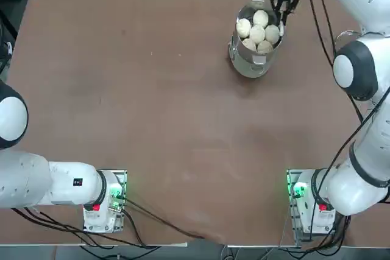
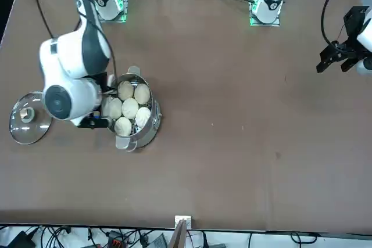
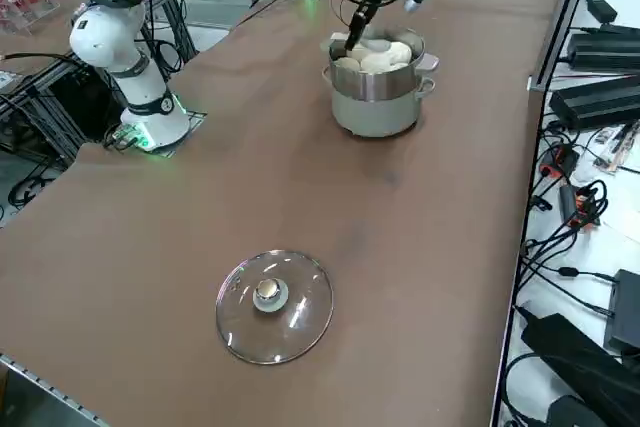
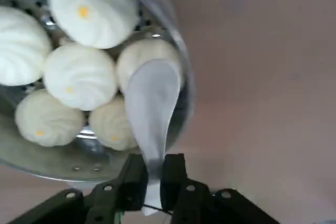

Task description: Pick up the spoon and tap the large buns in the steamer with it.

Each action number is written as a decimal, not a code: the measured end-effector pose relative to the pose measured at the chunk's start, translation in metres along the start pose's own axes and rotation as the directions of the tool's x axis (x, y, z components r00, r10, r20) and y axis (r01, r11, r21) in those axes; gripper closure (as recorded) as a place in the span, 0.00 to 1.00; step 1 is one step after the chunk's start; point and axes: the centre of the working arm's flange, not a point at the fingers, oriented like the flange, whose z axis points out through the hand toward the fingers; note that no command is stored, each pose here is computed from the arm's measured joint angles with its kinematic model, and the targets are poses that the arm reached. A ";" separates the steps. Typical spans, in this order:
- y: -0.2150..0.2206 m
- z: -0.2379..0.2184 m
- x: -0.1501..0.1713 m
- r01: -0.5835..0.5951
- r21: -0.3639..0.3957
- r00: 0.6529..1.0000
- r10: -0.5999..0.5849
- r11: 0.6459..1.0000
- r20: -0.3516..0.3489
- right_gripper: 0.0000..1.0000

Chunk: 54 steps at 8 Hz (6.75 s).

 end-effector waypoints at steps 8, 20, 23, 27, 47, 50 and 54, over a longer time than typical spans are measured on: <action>0.094 0.034 0.033 -0.076 -0.129 0.997 0.079 0.989 0.022 0.83; 0.111 0.193 0.077 -0.063 -0.105 0.996 0.057 0.992 -0.067 0.83; 0.123 0.206 0.078 -0.056 -0.083 0.997 0.051 0.995 -0.062 0.83; 0.121 0.226 0.084 -0.046 -0.086 0.998 0.042 0.995 -0.052 0.83; 0.138 0.028 0.035 0.013 0.064 0.976 0.001 0.998 -0.217 0.00; 0.151 -0.050 -0.020 0.030 0.101 0.936 0.008 0.994 -0.353 0.00; 0.171 -0.110 -0.097 0.044 0.129 0.913 0.013 0.991 -0.408 0.00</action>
